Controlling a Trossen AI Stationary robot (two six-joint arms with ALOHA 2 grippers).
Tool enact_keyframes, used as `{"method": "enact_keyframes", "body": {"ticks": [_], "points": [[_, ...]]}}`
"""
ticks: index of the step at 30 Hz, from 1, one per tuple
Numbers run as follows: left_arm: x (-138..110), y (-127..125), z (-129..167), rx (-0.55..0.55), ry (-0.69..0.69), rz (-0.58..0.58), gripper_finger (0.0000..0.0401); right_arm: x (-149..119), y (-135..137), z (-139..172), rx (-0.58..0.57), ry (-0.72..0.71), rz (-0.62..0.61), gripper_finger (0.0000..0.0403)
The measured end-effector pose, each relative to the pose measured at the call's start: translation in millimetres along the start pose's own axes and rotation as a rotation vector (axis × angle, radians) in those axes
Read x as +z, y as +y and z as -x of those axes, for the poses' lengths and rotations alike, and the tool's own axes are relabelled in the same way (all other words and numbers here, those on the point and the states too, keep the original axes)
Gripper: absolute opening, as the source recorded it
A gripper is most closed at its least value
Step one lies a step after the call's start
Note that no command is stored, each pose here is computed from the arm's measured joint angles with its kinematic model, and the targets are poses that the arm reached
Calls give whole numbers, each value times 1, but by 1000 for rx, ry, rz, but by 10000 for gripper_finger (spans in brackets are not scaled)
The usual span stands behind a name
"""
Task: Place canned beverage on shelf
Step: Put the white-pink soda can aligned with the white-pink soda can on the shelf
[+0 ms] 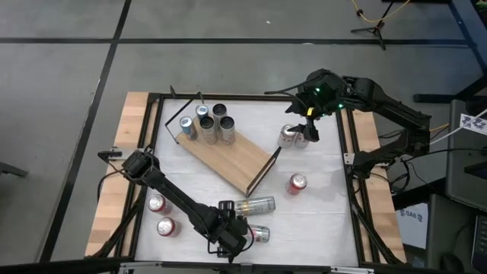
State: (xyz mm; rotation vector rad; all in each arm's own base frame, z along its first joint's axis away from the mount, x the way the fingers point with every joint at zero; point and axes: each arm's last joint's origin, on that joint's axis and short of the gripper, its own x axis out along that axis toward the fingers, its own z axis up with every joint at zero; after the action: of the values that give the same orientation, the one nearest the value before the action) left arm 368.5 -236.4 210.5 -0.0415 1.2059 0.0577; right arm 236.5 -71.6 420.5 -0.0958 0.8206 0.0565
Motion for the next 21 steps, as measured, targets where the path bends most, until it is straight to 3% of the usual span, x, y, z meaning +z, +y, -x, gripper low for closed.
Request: {"method": "enact_keyframes", "body": {"ticks": [9,21], "points": [[11,8,43,61,74,-12,245,0,0,0,0,0,-1,312],[20,25,80,111,146,-1,246,0,0,0,0,0,-50,312]]}}
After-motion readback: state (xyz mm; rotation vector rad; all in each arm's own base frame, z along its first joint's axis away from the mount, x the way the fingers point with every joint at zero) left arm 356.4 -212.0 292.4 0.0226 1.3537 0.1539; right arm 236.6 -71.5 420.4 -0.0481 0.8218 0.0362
